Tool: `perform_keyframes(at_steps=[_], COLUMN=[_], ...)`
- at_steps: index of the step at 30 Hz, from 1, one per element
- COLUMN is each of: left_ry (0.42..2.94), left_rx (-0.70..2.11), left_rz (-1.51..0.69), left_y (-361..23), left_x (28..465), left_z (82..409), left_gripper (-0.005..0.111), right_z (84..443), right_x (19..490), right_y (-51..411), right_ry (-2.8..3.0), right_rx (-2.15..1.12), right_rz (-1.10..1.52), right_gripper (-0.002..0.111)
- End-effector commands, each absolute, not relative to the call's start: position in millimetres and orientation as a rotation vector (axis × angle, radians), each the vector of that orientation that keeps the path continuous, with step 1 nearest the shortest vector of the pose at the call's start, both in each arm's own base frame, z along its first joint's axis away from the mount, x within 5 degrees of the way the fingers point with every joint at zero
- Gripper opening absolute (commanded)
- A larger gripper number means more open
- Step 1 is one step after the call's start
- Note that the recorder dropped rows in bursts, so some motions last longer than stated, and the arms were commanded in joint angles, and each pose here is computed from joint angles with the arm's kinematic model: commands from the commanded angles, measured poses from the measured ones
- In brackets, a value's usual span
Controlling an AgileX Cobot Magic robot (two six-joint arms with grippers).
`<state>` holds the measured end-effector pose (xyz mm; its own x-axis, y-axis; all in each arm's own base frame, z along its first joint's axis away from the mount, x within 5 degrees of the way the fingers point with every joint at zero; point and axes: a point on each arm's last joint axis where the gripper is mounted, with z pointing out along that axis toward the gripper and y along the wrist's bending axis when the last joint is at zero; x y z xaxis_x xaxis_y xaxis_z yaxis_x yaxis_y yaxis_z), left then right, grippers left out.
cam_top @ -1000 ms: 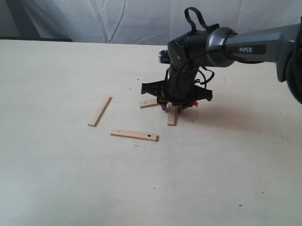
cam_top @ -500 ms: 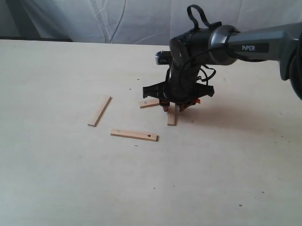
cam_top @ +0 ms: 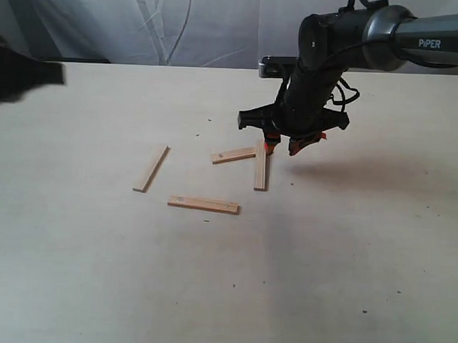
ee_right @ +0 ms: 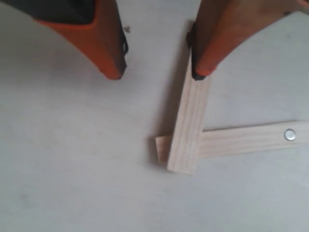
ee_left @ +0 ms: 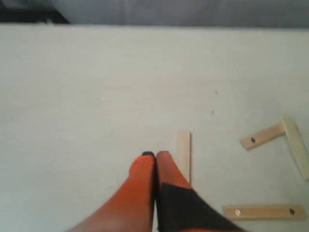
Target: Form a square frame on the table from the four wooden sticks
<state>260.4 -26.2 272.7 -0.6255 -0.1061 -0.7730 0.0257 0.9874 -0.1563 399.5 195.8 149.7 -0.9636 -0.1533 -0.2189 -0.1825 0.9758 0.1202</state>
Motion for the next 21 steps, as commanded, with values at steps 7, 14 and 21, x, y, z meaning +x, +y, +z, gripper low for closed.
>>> perform_keyframes(at_steps=[7,14,21], left_ry=[2.559,2.618,2.688], left_rx=[0.141,0.173,0.295], left_rz=[-0.246,-0.214,-0.139], left_y=[-96,-98,-94], left_x=[366,373,369], left_z=[166,137,123], left_gripper=[0.027,0.048,0.048], right_z=[153,137,133], right_x=[402,400,396], right_y=[197,203,206], right_ry=[2.879,2.911,2.943], right_rx=[-0.264,-0.285,-0.302], right_rz=[0.230,0.217,0.205], right_gripper=[0.043,0.043,0.043])
